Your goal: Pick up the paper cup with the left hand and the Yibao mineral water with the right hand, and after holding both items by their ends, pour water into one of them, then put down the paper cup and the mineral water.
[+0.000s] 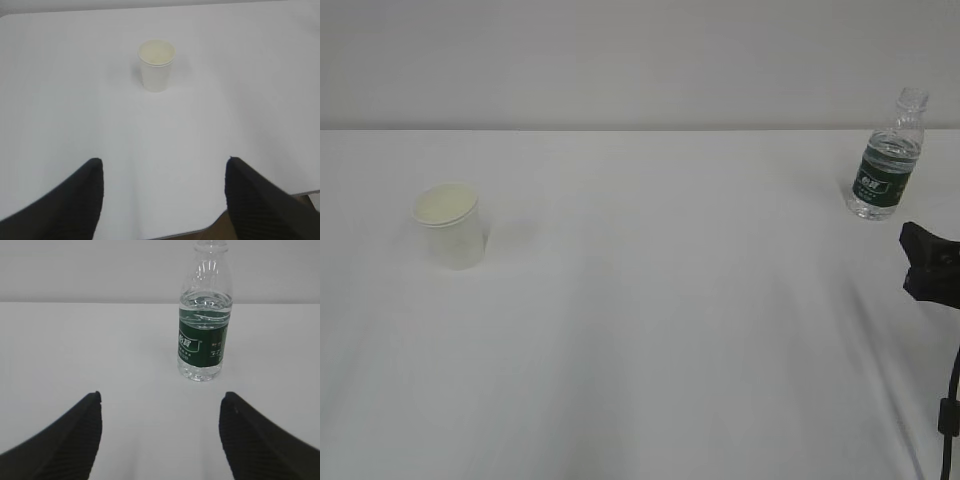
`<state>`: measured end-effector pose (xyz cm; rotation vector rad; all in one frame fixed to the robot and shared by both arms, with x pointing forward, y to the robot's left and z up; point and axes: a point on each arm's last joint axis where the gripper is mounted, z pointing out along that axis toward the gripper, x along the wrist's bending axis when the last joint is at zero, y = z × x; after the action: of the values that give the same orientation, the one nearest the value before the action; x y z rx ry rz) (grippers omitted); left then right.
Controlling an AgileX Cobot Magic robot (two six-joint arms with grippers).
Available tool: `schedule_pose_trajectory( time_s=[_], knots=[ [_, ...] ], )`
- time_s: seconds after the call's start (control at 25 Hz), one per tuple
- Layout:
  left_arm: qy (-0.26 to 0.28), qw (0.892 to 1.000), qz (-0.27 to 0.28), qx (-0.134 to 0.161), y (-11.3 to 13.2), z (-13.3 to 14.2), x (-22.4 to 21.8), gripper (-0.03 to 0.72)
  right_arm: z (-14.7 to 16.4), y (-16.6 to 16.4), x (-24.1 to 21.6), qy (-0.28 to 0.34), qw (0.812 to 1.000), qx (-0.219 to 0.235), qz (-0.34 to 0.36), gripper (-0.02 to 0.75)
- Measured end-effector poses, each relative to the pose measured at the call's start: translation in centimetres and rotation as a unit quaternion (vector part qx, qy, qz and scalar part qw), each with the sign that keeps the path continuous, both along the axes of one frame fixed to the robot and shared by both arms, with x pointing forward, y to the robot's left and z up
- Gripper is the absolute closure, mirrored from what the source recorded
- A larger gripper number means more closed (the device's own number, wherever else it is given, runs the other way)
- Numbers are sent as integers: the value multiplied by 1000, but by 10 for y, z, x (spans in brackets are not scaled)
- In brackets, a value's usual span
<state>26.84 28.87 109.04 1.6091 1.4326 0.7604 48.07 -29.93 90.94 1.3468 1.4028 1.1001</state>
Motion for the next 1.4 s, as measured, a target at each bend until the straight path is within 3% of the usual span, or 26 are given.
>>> schedule_pose_trajectory(
  time_s=[1.4],
  knots=[
    [-4,1000,1,-1,0,1,0,151,-11,-4,37,-7,1000,-13,-13,185]
  ],
)
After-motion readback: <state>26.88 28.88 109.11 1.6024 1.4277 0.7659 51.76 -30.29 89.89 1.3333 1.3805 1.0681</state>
